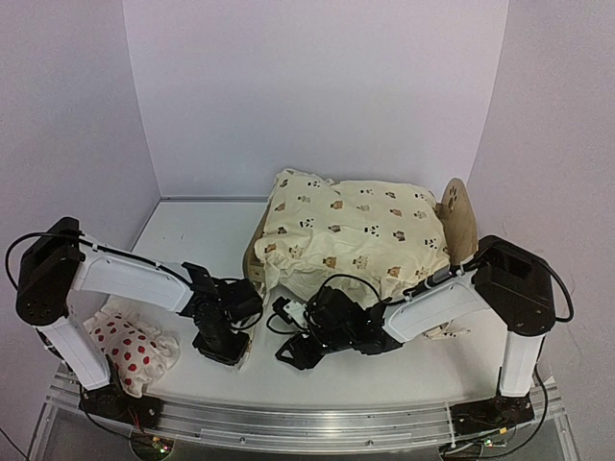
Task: Set up the pet bed
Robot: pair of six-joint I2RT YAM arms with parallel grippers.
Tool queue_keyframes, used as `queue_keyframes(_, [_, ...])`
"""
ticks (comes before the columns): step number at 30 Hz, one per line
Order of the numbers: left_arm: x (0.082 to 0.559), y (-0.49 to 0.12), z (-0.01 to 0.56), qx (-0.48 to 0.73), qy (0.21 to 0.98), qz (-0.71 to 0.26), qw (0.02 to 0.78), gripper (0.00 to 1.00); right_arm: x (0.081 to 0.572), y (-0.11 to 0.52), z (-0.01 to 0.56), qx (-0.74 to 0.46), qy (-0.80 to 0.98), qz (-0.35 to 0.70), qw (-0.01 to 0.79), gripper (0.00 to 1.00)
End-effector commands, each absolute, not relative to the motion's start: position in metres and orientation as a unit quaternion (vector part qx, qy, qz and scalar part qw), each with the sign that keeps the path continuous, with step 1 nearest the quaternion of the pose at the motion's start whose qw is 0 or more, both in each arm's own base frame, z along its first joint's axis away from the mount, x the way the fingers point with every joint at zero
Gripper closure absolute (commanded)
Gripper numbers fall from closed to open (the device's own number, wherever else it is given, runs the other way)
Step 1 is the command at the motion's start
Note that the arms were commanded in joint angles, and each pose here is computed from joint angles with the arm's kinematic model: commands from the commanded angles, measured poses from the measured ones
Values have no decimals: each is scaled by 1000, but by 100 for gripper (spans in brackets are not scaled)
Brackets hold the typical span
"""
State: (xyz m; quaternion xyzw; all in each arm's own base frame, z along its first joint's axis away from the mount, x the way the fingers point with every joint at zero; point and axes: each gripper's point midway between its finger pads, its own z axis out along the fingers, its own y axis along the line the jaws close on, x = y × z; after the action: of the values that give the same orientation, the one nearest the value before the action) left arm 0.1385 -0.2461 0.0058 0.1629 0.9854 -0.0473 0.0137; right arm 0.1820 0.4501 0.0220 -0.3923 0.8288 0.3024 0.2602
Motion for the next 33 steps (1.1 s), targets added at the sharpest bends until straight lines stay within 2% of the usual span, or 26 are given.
queue_keyframes(1, [140,-222,-13,159,985,65,24,88,182,452,34,-398,820,306,275,48])
queue_keyframes(6, [147,-214,-14,153,982,102,42,100,184,451,36,-398,819,305,279,48])
queue_keyframes(14, [173,-243,34,153,980,40,122,100,195,446,54,-382,818,299,311,50])
queue_keyframes(27, [217,-276,89,156,960,6,232,100,248,439,91,-277,806,298,429,52])
queue_keyframes(33, [239,-282,106,140,951,-13,277,100,275,437,89,-249,796,301,462,59])
